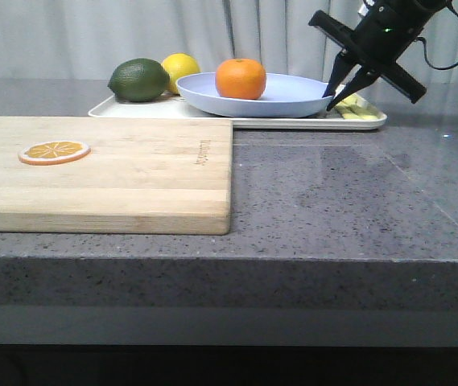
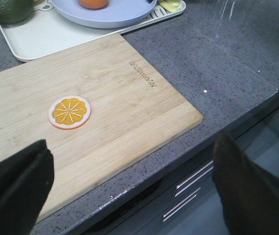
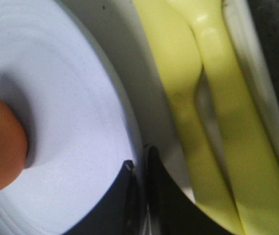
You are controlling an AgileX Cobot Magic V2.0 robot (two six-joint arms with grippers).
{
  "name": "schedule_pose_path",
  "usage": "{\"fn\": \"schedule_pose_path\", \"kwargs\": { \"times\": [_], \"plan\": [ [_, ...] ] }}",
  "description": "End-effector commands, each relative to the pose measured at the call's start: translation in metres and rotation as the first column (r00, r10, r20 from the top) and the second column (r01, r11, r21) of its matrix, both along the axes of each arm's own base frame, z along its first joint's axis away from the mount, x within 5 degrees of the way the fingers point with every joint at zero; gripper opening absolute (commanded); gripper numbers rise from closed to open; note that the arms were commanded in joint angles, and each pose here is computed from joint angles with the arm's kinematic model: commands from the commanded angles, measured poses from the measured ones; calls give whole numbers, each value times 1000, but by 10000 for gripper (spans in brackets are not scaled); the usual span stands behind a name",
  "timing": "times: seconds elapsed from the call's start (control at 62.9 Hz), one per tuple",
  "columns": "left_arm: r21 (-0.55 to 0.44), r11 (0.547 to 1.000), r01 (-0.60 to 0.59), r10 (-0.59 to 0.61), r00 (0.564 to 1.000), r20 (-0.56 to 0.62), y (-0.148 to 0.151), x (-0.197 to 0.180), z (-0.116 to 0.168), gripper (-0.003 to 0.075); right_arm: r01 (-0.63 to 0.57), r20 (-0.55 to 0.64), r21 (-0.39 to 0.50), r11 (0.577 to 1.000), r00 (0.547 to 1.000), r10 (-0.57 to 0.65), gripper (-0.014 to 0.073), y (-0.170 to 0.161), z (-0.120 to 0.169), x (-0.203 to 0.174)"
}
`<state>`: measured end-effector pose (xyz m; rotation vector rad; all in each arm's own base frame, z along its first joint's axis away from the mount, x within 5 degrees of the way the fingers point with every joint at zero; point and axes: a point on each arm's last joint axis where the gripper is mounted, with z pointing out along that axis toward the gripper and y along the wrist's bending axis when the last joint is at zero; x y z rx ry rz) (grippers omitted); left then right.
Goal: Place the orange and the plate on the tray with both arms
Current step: 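Carry the plate with the right gripper onto the white tray and lower it, then open the right gripper and withdraw it from the plate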
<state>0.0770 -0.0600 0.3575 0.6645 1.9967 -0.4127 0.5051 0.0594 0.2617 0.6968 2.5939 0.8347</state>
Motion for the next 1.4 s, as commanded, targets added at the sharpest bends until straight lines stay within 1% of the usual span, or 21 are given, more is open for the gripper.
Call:
{"fn": "schedule_pose_path", "kwargs": {
  "times": [0.0,0.111,0.175,0.223,0.35,0.429,0.493,0.557,0.636,0.748,0.827,0.859,0.923,1.018,1.098,1.193,1.336,1.352,1.384],
  "plan": [
    [-73,997,0,5,998,68,-2,2,13,640,19,144,69,997,989,-29,-66,1,53,-8],
    [-73,997,0,5,998,68,-2,2,13,640,17,140,68,998,990,-27,-62,1,53,-8],
    [-73,997,0,5,998,68,-2,2,13,640,15,137,67,998,990,-25,-33,1,53,-9],
    [-73,997,0,5,998,68,-2,2,13,640,15,136,67,998,990,-24,7,1,53,-9],
    [-73,997,0,5,998,68,-2,2,13,640,15,136,67,998,990,-24,176,1,53,-9],
    [-73,997,0,5,998,68,-2,2,13,640,18,142,68,998,990,-28,298,1,53,-8],
    [-73,997,0,5,998,68,-2,2,13,640,20,148,68,997,988,-30,365,1,55,-8],
    [-73,997,0,5,998,68,-2,2,13,640,20,162,65,998,986,-30,403,1,59,-9],
    [-73,997,0,5,998,68,-2,2,13,640,15,193,49,999,981,-24,404,0,69,-12],
    [-73,997,0,5,998,68,-2,2,13,640,17,263,-68,998,965,2,404,-7,91,-23],
    [-73,997,0,5,998,68,-2,2,13,640,29,321,-176,984,947,30,404,-14,113,-35],
    [-73,997,0,5,998,68,-2,2,13,640,23,352,-228,973,934,60,404,-17,124,-41],
    [-73,997,0,5,998,68,-2,2,13,640,2,396,-302,953,910,123,404,-18,142,-53],
    [-73,997,0,5,998,68,-2,2,13,640,-33,455,-384,923,863,220,404,-17,172,-74],
    [-73,997,0,5,998,68,-2,2,13,640,-53,486,-466,883,818,306,404,-14,194,-95],
    [-73,997,0,5,998,68,-2,2,13,640,-49,499,-537,842,787,364,404,-11,210,-120],
    [-73,997,0,5,998,68,-2,2,13,640,-43,530,-587,808,735,424,404,-9,221,-165],
    [-73,997,0,5,998,68,-2,2,13,640,-32,543,-591,806,723,427,404,-10,224,-173],
    [-73,997,0,5,998,68,-2,2,13,640,-35,538,-600,799,721,436,404,-11,220,-182]
  ]
}}
